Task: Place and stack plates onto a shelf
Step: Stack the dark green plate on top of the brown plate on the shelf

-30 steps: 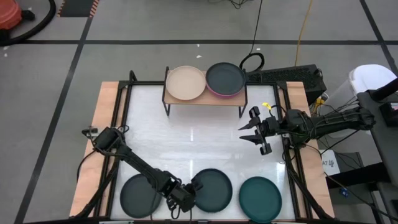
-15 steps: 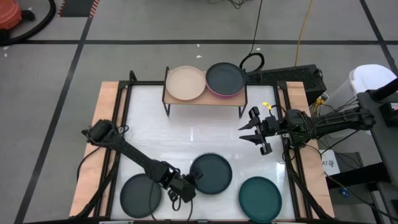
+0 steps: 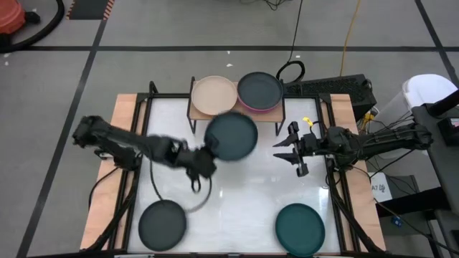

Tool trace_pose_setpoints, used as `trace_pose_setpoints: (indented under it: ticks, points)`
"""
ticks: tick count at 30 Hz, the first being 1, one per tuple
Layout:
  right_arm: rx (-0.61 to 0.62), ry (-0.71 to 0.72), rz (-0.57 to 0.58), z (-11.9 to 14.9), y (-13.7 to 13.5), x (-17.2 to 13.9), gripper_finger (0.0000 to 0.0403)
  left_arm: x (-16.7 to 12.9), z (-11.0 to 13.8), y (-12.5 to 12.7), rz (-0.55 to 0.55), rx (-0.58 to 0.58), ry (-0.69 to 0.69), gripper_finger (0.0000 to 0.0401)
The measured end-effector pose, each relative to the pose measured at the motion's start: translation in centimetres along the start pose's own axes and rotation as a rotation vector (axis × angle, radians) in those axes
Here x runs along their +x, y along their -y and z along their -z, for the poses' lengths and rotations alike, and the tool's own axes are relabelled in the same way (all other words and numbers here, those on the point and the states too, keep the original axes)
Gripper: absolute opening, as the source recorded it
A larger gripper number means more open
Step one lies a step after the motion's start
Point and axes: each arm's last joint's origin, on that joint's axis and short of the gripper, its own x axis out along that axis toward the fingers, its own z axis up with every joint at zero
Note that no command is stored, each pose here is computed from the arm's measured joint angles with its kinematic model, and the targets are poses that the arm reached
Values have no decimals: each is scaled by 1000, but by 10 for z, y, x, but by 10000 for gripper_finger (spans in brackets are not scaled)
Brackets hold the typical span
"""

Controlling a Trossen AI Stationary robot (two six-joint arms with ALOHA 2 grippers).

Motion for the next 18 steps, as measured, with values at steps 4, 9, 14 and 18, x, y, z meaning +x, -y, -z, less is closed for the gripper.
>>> trace_pose_setpoints:
  ticks: [4, 9, 14, 18]
  points:
    - [0, -38, 86, 4, 2, 0, 125, -9, 36, -38, -83, -15, -49, 12]
    - [-1, -51, 109, 5, 3, 0, 125, 0, 88, -76, -98, -94, -134, 12]
    - [-1, -49, 109, 5, 3, 0, 125, 17, 130, -97, -43, -194, -158, 12]
    - [-1, -49, 109, 5, 3, 0, 125, 21, 150, -106, -36, -250, -169, 12]
